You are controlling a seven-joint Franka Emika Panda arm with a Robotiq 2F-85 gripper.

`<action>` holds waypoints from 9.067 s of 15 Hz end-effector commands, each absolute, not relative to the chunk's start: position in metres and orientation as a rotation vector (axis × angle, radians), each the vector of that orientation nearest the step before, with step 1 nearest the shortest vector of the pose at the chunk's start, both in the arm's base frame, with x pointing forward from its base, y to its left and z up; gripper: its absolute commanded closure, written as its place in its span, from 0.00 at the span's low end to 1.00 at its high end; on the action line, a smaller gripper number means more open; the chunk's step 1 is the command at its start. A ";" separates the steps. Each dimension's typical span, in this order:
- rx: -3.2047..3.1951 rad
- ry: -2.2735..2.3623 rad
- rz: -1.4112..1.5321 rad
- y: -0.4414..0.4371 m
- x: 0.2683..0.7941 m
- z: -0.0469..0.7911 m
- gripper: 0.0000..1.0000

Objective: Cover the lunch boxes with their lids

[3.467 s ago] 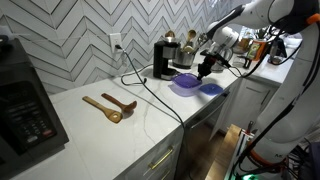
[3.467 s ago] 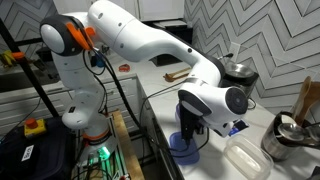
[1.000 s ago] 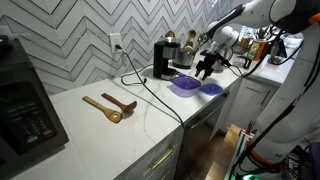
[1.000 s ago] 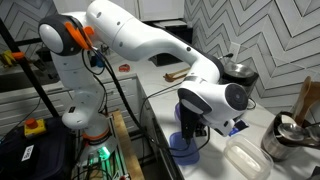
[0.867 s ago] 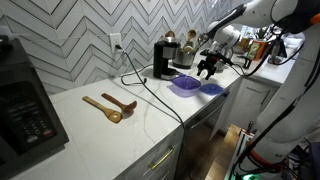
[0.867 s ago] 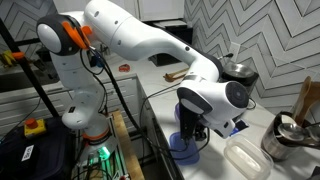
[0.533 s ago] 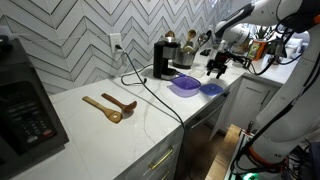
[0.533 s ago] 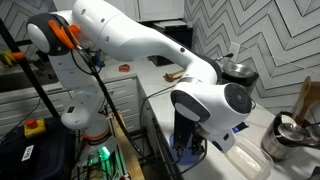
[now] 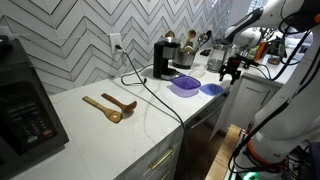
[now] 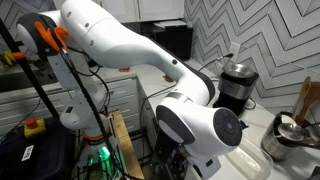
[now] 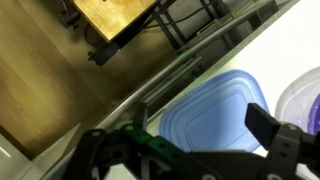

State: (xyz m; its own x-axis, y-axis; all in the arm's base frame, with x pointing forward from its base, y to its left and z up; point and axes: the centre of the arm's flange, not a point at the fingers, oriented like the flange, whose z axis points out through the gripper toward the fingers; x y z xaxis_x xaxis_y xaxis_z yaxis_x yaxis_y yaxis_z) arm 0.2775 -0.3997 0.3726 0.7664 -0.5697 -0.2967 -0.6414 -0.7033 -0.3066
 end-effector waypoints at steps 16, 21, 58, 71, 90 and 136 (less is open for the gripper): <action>-2.555 1.029 0.083 -0.407 0.282 0.319 0.42; -2.558 1.047 0.097 -0.409 0.279 0.321 0.76; -2.743 0.889 -0.126 -0.491 0.260 0.451 0.98; -2.796 0.755 -0.348 -0.546 0.315 0.455 0.98; -2.907 0.651 -0.552 -0.557 0.396 0.442 0.98; -2.742 0.727 -0.012 -0.527 0.407 0.450 0.98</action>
